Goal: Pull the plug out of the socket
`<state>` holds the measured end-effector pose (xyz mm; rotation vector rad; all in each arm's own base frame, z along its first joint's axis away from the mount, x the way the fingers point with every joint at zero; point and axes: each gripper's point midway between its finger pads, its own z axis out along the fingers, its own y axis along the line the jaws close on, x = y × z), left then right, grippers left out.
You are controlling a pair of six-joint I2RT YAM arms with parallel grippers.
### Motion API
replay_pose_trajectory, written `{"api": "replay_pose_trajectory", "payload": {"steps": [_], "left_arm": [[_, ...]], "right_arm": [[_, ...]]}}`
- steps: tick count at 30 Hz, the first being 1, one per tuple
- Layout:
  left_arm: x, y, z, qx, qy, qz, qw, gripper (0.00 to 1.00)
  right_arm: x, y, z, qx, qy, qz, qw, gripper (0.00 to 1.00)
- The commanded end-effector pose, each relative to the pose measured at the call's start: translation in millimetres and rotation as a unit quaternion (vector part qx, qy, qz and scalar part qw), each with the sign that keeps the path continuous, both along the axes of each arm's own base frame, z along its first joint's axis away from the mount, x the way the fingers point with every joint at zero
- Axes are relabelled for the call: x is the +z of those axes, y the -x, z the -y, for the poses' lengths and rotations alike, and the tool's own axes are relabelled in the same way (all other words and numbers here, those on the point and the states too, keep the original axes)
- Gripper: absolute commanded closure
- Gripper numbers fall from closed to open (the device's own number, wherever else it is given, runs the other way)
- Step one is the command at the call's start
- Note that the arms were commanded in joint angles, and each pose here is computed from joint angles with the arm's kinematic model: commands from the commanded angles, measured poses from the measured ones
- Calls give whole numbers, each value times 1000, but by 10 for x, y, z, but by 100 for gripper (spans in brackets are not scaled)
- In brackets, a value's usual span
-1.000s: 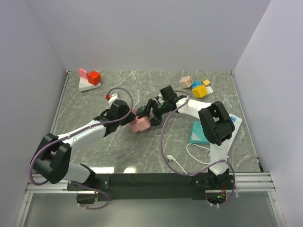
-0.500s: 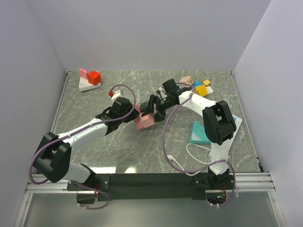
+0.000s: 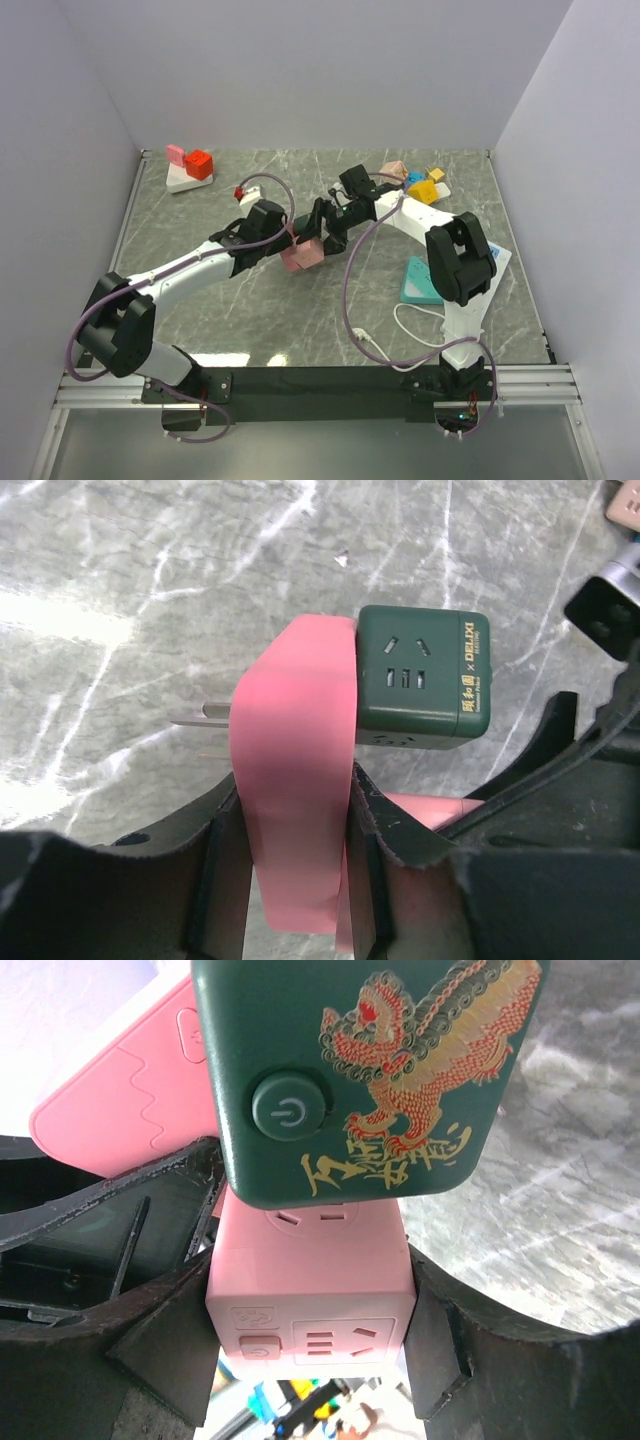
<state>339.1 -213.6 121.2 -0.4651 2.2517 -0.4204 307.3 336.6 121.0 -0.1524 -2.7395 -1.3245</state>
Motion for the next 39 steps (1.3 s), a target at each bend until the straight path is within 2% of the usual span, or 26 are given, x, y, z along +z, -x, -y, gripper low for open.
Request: {"api": "replay_pose_trajectory", "payload": {"steps": [1,7,10,16,26,28,39], "left_arm": [[-105,73,-237,5,-74,1,997,100],[-174,150,-305,12,-77,-7,997,100],[-149,145,-292,11,-73,-4,997,99],[-82,95,-264,9,-73,2,997,99],[-75,52,-211,8,-68,1,998,100],[-78,60,-223,9,-70,0,998,99],[-121,117,-369,25,-78,-3,997,99]], "right_arm": [[529,101,77,45,-89,37,994,100],[581,16,473,22,-117,28,992,100],[587,15,502,18,-127,23,992,100],[574,10,348,8,-136,26,990,100],[437,46,-7,20,-61,52,997,100],[468,42,-6,20,-69,49,996,100],[784,-94,614,-11,-143,59,988,100]]}}
